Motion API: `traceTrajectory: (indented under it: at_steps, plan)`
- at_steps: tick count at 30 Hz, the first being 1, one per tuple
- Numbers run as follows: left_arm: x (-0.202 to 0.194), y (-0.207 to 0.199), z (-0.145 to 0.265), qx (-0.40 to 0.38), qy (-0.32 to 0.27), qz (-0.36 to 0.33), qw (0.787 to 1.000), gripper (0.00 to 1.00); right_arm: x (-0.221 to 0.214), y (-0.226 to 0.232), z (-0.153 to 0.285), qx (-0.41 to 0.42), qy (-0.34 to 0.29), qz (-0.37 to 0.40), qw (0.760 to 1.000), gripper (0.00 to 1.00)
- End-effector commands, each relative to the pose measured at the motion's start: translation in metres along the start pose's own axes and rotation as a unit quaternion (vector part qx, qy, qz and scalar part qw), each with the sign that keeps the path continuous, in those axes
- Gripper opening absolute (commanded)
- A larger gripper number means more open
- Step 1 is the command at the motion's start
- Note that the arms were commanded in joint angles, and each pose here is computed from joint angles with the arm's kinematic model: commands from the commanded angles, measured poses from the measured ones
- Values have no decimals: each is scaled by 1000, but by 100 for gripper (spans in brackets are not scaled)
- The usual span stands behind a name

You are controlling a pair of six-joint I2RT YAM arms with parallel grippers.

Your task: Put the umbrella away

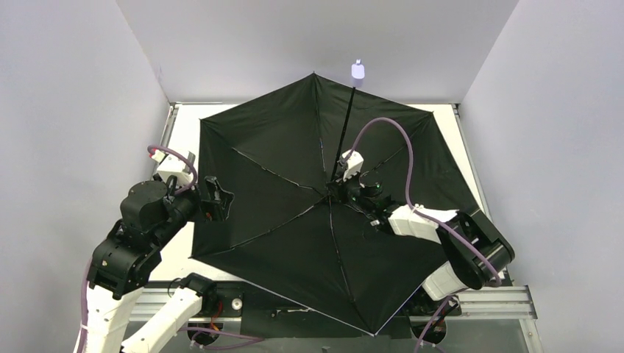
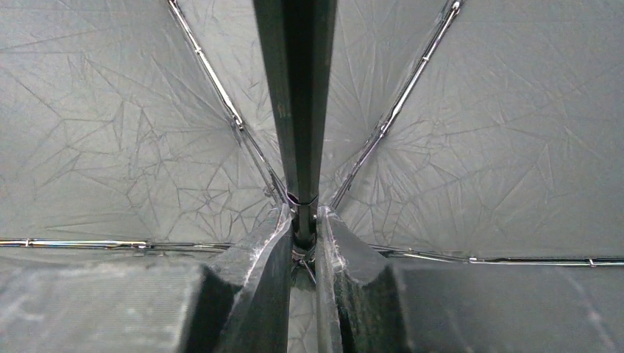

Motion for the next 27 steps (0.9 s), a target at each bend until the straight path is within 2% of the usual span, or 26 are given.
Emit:
traceTrajectory:
  at_steps: [1, 7, 16, 21, 27]
  plan:
    - [25, -5, 9, -14, -45, -5, 999, 88, 56, 2, 7, -6, -76, 38, 996, 0]
    - [39, -11, 16, -32, -55, -13, 998, 88, 69, 8, 29, -2, -118, 99, 988, 0]
    - [57, -22, 16, -61, -54, -30, 996, 89, 103, 4, 60, -29, -134, 201, 970, 0]
    - [80, -30, 22, -80, -74, -38, 993, 89, 127, -2, 72, -52, -133, 294, 945, 0]
    - [105, -37, 34, -96, -103, -52, 989, 89, 168, -4, 89, -84, -163, 377, 908, 0]
Point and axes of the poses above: each gripper's point midway between its finger pads, its own z axis back along the fingers, its own y axis along the line the jaws close on, x = y × z, the point moved 5 cm from there along z, back along the fingers, and after that the axes turned 3 degrees about -z, right-handed, at the moved point
